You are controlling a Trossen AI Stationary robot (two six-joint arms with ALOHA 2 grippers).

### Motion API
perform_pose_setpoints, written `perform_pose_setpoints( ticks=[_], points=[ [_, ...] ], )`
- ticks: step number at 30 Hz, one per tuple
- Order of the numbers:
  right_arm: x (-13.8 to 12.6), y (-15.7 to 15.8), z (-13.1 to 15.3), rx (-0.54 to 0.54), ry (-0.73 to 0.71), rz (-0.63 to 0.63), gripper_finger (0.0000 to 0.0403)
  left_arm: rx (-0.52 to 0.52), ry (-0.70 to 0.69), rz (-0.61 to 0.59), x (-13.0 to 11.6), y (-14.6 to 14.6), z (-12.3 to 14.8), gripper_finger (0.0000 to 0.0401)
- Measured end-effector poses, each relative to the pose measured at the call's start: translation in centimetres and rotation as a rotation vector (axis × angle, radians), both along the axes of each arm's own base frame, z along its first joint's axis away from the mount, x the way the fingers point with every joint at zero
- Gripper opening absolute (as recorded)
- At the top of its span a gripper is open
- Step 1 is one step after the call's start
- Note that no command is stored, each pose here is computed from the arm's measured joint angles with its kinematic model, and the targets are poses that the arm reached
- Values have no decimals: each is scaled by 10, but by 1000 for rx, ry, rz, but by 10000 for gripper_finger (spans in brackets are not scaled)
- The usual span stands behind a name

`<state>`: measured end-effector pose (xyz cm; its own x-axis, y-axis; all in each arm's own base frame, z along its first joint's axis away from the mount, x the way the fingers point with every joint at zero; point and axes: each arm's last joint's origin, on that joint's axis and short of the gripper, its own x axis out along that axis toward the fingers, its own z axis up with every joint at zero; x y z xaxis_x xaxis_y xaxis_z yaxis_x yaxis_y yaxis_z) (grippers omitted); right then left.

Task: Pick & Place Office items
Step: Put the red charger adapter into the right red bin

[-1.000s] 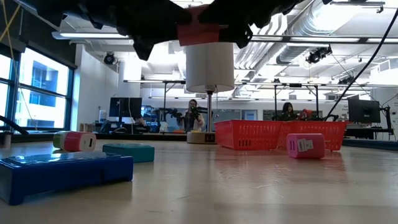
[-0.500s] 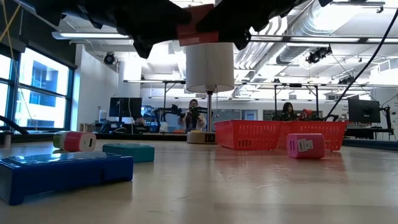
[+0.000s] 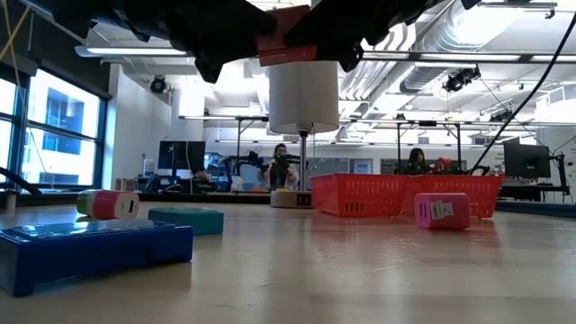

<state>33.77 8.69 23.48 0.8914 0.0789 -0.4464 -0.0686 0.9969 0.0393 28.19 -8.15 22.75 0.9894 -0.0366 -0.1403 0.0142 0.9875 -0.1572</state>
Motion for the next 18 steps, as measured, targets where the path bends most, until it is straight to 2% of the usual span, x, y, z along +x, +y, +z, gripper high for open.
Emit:
perform_pose_setpoints(
  ticks=[12, 18],
  points=[
    [0, 0, 0, 7, 2, 0, 110, -65, 16, 11, 0, 0, -1, 136],
    [0, 0, 0, -2, 3, 1, 110, -28, 17, 9, 0, 0, -1, 158]
  ],
)
